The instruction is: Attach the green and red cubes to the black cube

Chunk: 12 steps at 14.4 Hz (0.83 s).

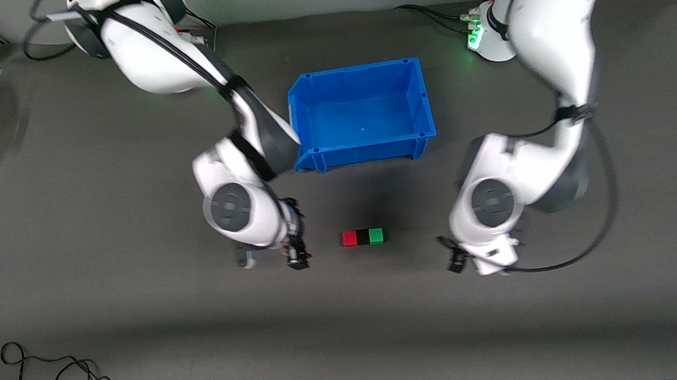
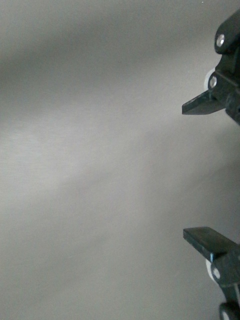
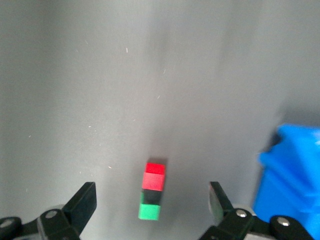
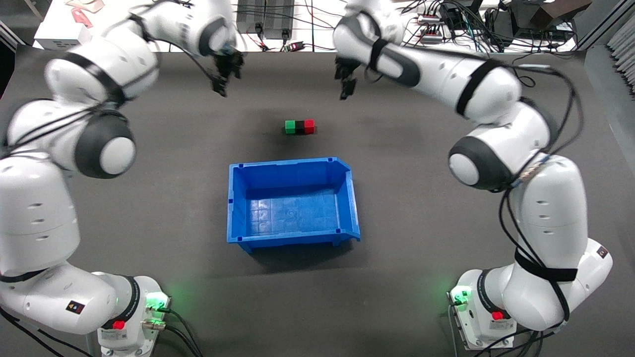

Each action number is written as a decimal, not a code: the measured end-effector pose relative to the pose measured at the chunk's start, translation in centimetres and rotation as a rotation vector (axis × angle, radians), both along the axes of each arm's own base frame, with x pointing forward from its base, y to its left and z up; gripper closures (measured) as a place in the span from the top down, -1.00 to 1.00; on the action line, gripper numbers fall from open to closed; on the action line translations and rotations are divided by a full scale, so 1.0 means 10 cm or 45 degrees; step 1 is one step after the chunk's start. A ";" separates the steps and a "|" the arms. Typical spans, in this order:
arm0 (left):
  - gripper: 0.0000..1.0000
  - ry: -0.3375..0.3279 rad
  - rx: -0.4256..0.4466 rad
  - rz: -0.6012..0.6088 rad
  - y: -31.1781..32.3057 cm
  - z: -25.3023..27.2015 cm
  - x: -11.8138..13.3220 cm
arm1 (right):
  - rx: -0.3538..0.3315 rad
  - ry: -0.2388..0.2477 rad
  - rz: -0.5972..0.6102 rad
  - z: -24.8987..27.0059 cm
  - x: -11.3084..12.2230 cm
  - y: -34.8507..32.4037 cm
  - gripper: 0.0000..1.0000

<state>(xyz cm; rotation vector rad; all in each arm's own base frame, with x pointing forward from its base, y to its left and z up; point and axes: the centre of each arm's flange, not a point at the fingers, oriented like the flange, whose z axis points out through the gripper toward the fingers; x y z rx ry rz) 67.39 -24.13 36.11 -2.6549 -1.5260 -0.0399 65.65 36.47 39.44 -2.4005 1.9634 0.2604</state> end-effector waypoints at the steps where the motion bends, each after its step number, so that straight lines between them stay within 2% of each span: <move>1: 1.00 0.008 0.000 -0.089 0.22 0.15 -0.06 | 0.009 0.009 0.084 0.31 -0.02 -0.20 0.99; 4: 1.00 0.081 0.034 -0.481 0.65 0.35 -0.43 | 0.038 0.050 0.361 1.15 -0.20 -0.79 0.99; 7: 1.00 0.176 0.066 -0.881 1.21 0.44 -0.79 | 0.086 0.094 0.654 1.67 -0.39 -1.36 0.99; 10: 1.00 0.213 0.057 -1.100 1.83 0.62 -1.12 | 0.137 0.088 0.915 1.93 -0.47 -1.93 0.99; 12: 1.00 0.177 0.024 -1.158 2.13 0.84 -1.29 | 0.163 0.066 1.085 2.02 -0.49 -2.33 0.99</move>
